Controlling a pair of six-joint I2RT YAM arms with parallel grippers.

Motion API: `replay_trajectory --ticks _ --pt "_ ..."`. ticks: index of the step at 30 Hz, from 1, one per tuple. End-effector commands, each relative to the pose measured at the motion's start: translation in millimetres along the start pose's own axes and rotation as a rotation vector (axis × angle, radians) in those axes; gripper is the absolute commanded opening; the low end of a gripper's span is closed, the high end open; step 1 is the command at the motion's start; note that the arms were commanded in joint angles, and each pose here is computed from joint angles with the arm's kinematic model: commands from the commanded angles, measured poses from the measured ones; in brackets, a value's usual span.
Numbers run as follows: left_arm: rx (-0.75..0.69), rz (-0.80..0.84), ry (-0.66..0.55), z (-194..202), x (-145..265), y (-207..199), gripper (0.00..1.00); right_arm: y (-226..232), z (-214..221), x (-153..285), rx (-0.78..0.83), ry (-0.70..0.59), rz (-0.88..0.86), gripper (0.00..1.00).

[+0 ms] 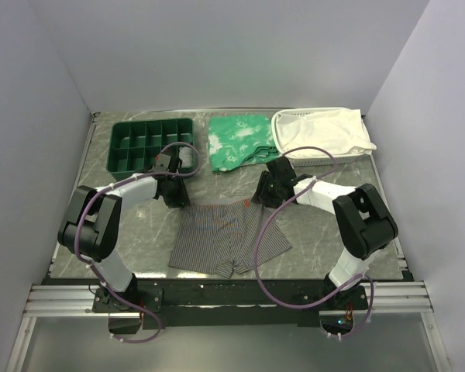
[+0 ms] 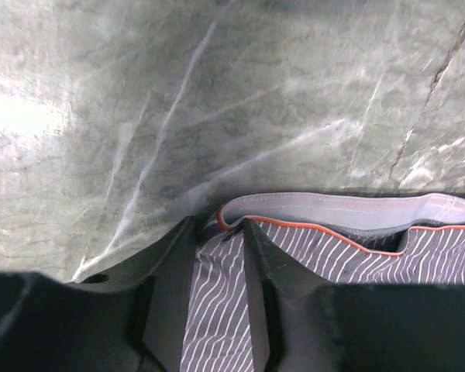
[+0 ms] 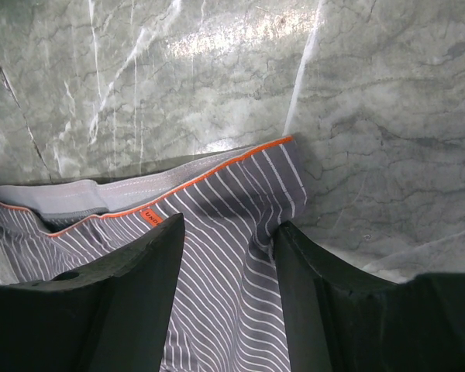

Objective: Roll the underwear
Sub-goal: Flatten out the underwear at the center of the board.

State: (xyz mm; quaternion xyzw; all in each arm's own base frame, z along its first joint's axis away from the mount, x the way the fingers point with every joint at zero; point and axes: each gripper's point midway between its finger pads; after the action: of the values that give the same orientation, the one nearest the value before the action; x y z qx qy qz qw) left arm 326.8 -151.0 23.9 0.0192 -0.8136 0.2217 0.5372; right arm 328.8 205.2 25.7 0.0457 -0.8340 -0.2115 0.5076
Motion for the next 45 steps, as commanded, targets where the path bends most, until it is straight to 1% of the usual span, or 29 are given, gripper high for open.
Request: replay_trajectory --ticks 1,4,6,8,11,13,14,16,19,21,26,28,29,31,32,33,34,35,36,39,41,42,44,45 --pt "-0.014 0.039 -0.003 -7 8 -11 0.35 6 -9 8 0.007 -0.03 -0.029 0.57" --pt "-0.01 0.033 -0.008 -9 6 -12 0.27 6 -9 9 0.008 -0.03 -0.029 0.58" --pt "-0.013 0.03 -0.016 -13 6 -13 0.19 5 -8 9 0.01 -0.026 -0.026 0.58" --pt "-0.01 0.017 -0.014 -14 3 -12 0.17 4 -7 9 0.009 -0.028 -0.024 0.58" --pt "-0.011 0.003 -0.027 -21 3 -12 0.08 2 -6 10 0.009 -0.026 -0.022 0.58" --pt "-0.007 -0.015 -0.039 -24 1 -10 0.06 2 -5 10 0.009 -0.026 -0.024 0.58" --pt "-0.006 -0.017 -0.046 -26 2 -11 0.04 2 -4 11 0.008 -0.027 -0.025 0.58" --pt "0.002 -0.032 -0.051 -29 0 -8 0.04 1 -5 12 0.005 -0.036 -0.024 0.58" --pt "0.014 -0.039 -0.055 -32 -1 -4 0.09 4 -9 15 0.002 -0.064 -0.045 0.58" --pt "0.023 -0.083 -0.082 -39 -1 6 0.09 8 -15 18 0.004 -0.093 -0.058 0.58" --pt "0.032 -0.151 -0.123 -48 2 22 0.11 5 -35 22 0.021 -0.159 -0.01 0.59" --pt "0.031 -0.121 -0.115 -51 2 18 0.16 9 -42 26 0.047 -0.173 -0.015 0.61" --pt "0.029 -0.106 -0.121 -54 4 14 0.26 10 -43 27 0.048 -0.175 -0.017 0.61" --pt "0.033 -0.074 -0.127 -56 7 7 0.36 13 -46 34 0.059 -0.186 -0.025 0.61" --pt "0.037 -0.067 -0.135 -58 9 5 0.5 14 -46 37 0.06 -0.188 -0.029 0.61" --pt "0.035 -0.049 -0.145 -60 14 1 0.58 17 -48 44 0.06 -0.204 -0.044 0.62" --pt "0.034 -0.042 -0.151 -61 16 0 0.61 14 -44 46 0.061 -0.198 -0.044 0.63" --pt "0.029 -0.038 -0.157 -64 19 -2 0.68 14 -40 48 0.06 -0.193 -0.053 0.64" --pt "0.026 -0.034 -0.165 -66 24 -4 0.72 15 -40 55 0.06 -0.202 -0.063 0.65" --pt "0.001 -0.013 -0.172 -72 39 -12 0.79 2 -25 61 0.048 -0.181 -0.047 0.65" --pt "-0.019 0.012 -0.168 -73 49 -18 0.85 3 -14 67 0.054 -0.157 -0.075 0.65" --pt "-0.027 0.035 -0.171 -73 57 -23 0.86 4 -5 71 0.06 -0.131 -0.113 0.65" --pt "-0.052 0.112 -0.141 -64 68 -35 0.87 9 6 76 0.073 -0.105 -0.161 0.63" --pt "-0.058 0.139 -0.132 -60 70 -38 0.87 12 17 77 0.082 -0.067 -0.192 0.63"
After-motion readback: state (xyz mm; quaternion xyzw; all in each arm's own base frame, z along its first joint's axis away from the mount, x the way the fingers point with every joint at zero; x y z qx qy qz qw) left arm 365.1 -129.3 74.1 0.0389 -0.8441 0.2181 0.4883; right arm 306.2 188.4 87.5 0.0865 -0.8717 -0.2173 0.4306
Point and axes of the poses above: each gripper's point midway between its finger pads, its own x axis back along the fingers, its own y axis along the line the jaws close on, z = x × y, and after that the axes turned 3 degrees about x, right-handed
